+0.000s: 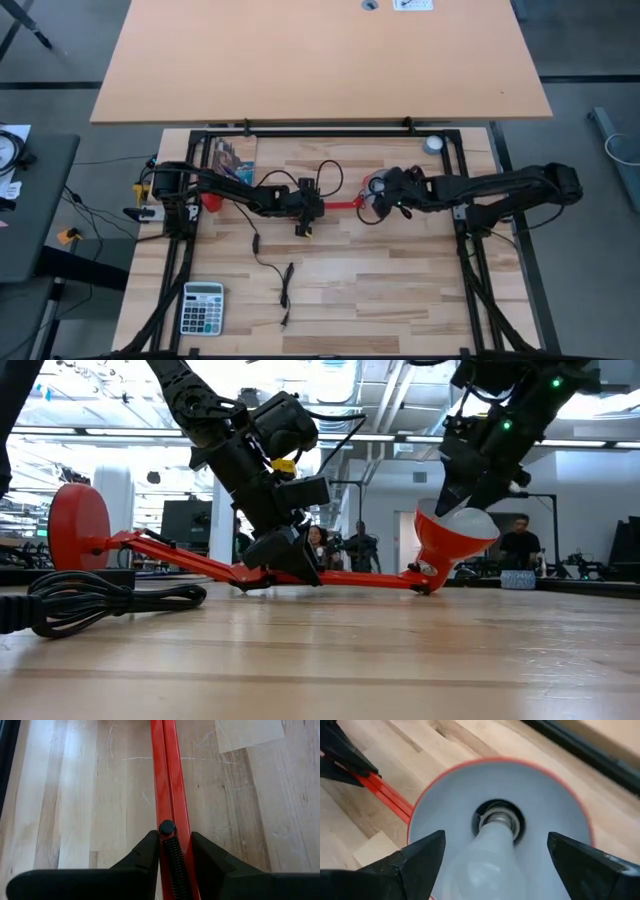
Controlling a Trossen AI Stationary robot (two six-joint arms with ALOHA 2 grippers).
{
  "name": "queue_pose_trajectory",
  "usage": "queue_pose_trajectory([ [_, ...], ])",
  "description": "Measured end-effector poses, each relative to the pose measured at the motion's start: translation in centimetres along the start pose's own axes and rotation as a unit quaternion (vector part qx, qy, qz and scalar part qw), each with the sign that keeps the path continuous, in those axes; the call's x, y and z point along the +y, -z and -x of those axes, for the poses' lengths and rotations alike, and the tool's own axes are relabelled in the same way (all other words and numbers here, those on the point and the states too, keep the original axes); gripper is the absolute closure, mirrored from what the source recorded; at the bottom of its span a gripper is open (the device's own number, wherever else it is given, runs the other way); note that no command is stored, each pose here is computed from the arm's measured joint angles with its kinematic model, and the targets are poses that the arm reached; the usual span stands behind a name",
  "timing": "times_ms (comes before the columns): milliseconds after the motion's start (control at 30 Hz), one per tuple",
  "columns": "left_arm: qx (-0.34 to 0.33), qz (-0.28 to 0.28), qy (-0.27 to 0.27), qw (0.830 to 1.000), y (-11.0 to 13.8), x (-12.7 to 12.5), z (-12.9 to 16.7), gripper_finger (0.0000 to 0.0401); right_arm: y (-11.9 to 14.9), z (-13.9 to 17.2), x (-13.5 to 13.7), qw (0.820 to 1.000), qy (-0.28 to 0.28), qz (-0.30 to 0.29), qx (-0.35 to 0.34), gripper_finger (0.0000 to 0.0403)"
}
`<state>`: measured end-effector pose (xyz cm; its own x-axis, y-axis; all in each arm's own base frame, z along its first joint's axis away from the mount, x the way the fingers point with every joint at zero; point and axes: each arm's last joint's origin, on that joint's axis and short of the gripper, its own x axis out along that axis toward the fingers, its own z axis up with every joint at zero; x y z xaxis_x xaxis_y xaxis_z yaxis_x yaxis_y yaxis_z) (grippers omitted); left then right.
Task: Screw lightbulb
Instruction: Insert the lightbulb in the lamp
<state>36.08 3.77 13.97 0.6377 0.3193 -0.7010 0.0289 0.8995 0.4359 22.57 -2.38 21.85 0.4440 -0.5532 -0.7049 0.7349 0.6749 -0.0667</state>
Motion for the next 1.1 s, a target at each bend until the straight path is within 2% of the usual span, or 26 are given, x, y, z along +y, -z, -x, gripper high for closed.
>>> queue_pose_trajectory([
  [167,0.001,0.003,-0.001,1.000,0.0,0.0,0.0,0.0321,-0.3,2.1,0.5,0.996,0.008,0.086,0.036,0.0042],
  [267,0.001,0.006,-0.001,1.000,0.0,0.0,0.0,0.0321,0.7,2.9,1.0,0.996,0.007,0.077,0.047,0.0042],
  [367,0.001,0.008,-0.001,1.000,0.0,0.0,0.0,0.0321,1.8,3.2,1.9,0.998,0.013,0.062,0.024,0.0042],
  [500,0.001,0.009,-0.001,1.000,0.0,0.0,0.0,0.0321,3.5,3.6,3.4,0.995,0.032,0.080,-0.046,0.0038],
  [700,0.001,0.008,-0.001,1.000,0.0,0.0,0.0,0.0321,6.2,2.9,4.7,0.987,0.069,0.093,-0.108,0.0031],
  [900,0.001,0.007,-0.001,1.000,0.0,0.0,0.0,0.0321,7.4,0.8,5.0,0.984,0.112,0.094,-0.104,0.0030],
  [1100,0.005,0.008,-0.007,1.000,0.1,0.1,0.0,0.0321,7.4,-1.2,5.0,0.980,0.146,0.095,-0.092,0.0033],
])
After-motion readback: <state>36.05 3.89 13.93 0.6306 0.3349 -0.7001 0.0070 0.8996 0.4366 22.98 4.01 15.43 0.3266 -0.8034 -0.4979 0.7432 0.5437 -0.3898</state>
